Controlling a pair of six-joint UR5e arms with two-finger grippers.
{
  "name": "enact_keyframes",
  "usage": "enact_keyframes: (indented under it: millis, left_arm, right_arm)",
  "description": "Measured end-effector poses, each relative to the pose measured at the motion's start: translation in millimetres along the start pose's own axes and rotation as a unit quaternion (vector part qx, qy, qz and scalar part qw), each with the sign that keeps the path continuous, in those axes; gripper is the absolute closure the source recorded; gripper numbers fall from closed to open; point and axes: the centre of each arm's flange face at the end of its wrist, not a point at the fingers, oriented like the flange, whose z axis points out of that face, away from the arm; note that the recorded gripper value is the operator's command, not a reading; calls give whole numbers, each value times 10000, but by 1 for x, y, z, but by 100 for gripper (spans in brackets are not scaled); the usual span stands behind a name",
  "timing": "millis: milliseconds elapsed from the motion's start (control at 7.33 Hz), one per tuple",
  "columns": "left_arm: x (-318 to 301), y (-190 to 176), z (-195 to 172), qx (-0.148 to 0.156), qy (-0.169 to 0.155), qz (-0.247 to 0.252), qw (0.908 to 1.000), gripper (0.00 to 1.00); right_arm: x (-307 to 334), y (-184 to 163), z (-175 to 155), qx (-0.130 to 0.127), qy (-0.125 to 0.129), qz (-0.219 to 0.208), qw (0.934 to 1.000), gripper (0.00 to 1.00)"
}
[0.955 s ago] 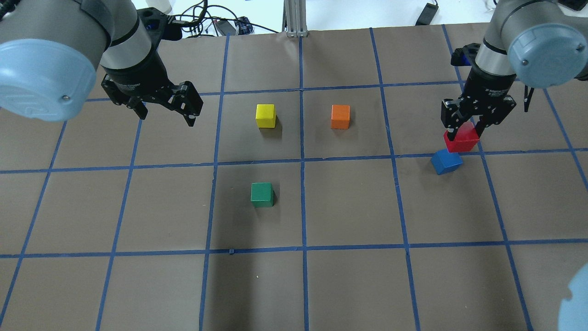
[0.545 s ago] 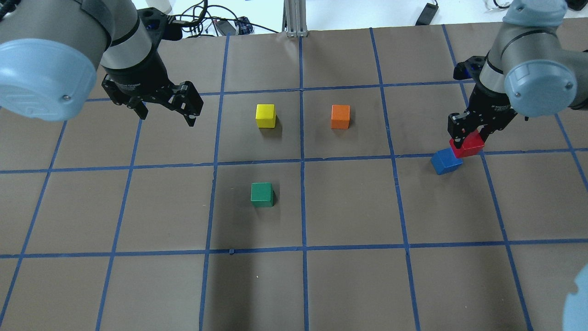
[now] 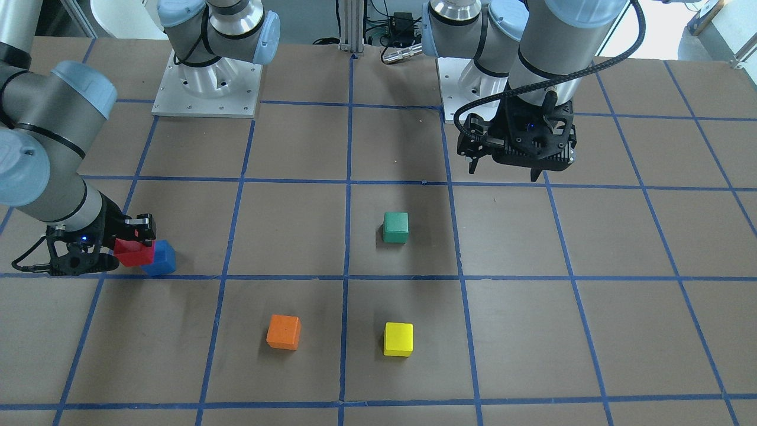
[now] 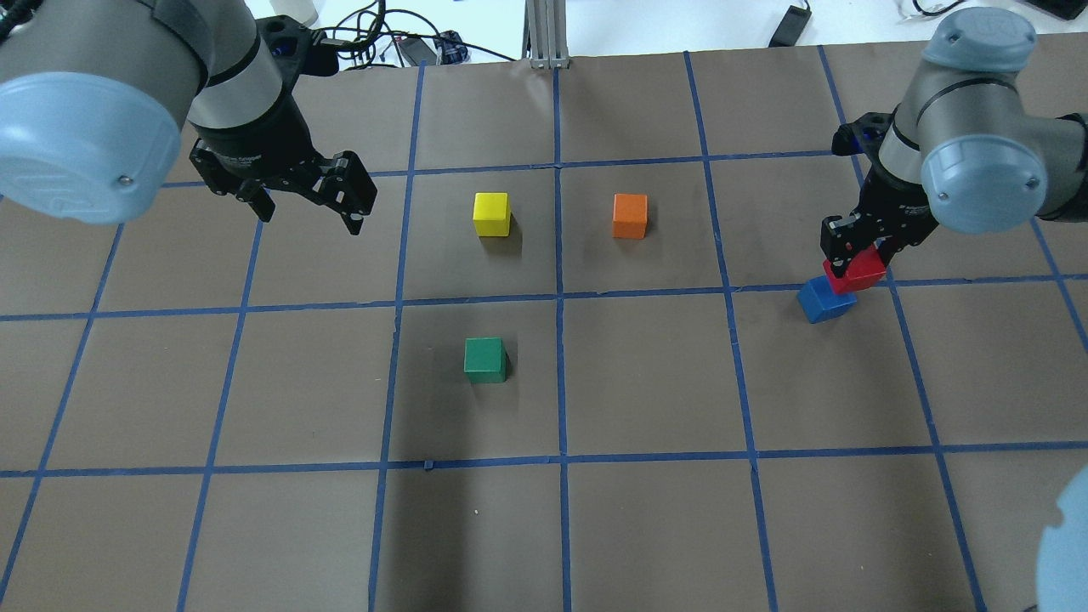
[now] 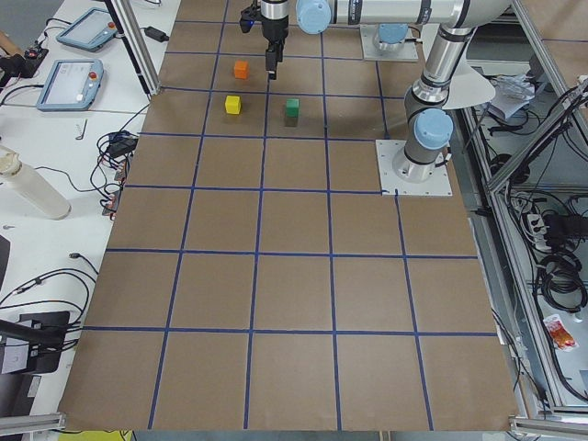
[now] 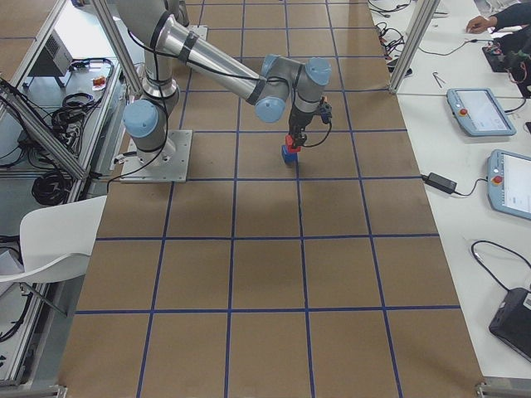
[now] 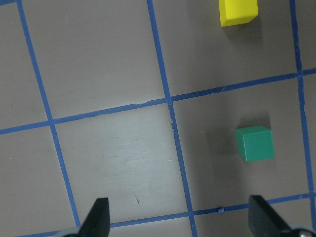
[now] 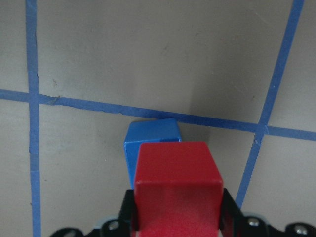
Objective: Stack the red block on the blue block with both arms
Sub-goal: 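Lower the red cube onto the blue cube and open the right gripper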
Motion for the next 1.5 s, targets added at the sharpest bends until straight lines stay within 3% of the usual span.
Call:
enact_keyframes:
  millis: [1500]
  left_arm:
    - [0, 0, -1, 10, 7, 1, 10000, 0]
  right_arm:
    - [-5, -3, 11, -80, -107, -33, 9999, 98]
